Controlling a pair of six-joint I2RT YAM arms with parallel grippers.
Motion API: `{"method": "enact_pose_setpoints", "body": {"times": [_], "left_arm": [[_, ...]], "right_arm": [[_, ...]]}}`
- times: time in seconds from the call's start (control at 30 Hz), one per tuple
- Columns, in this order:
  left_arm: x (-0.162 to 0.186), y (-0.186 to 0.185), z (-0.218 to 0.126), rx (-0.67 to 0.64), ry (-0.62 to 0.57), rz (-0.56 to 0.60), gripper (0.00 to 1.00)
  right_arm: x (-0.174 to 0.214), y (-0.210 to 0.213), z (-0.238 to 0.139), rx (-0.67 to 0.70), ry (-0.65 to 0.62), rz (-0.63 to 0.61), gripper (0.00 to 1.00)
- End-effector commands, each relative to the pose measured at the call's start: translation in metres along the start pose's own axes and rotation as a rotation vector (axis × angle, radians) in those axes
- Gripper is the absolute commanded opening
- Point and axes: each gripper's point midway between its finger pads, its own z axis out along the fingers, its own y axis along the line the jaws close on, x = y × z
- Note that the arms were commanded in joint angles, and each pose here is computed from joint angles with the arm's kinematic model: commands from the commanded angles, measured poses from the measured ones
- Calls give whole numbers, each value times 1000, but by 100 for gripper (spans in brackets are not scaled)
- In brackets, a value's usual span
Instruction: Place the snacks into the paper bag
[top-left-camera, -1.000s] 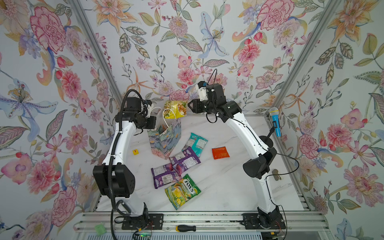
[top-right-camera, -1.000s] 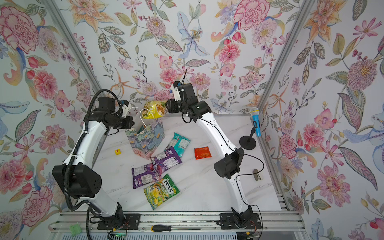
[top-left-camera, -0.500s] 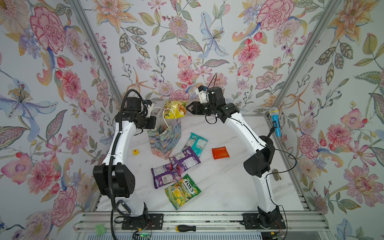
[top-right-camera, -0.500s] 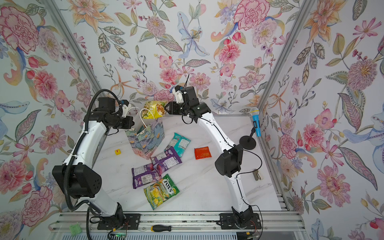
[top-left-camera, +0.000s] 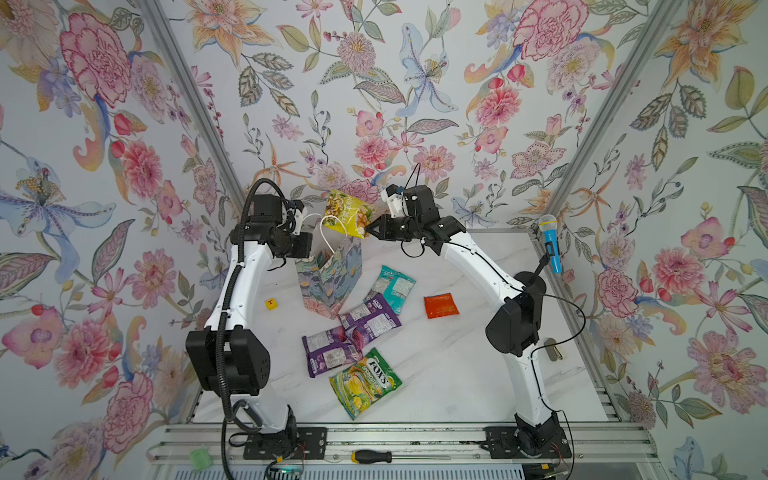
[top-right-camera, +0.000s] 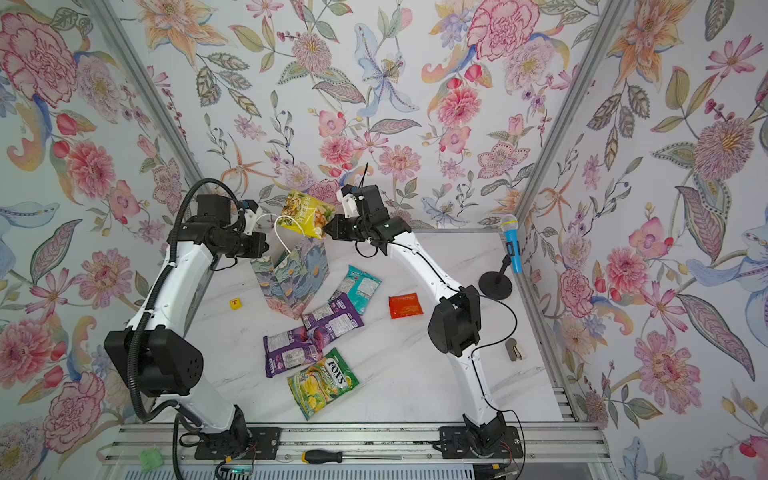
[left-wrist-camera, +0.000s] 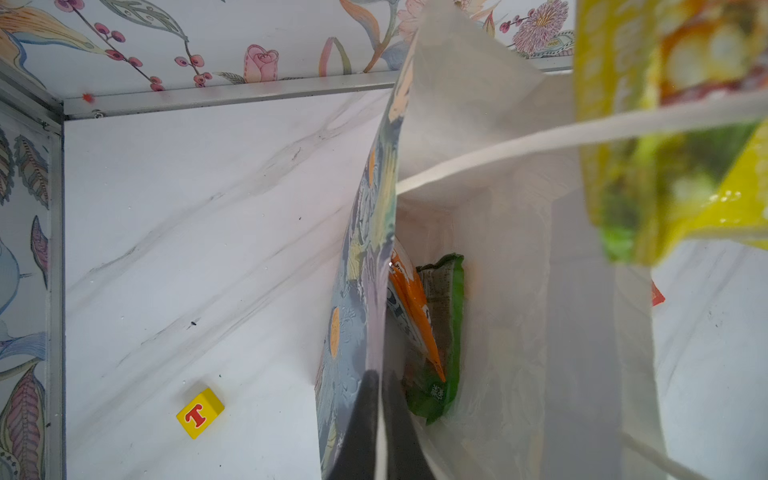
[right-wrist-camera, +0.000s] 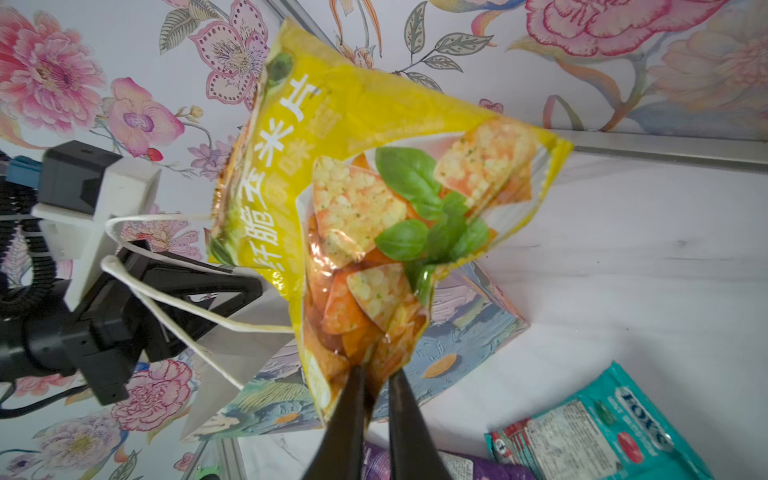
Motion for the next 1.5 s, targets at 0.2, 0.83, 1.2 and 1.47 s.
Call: {"method": "enact_pose_setpoints", "body": {"times": [0.2,0.83,1.2,1.47], "left_arm": [[-5,-11,-11,25,-34,15,4],[-6,-13,-13,32,-39,17,4],[-5,-14,-13,36,-39,19,4],[-5,-13,-13,34,-39,20,4]], "right_arm": [[-21,78,-32,-136,-88,-81,0],[-8,121,-40,-118,-149,-58,0],[0,137,-27,-189,-118,-19,0],[6,149,-38,-200,-114,-48,0]]}}
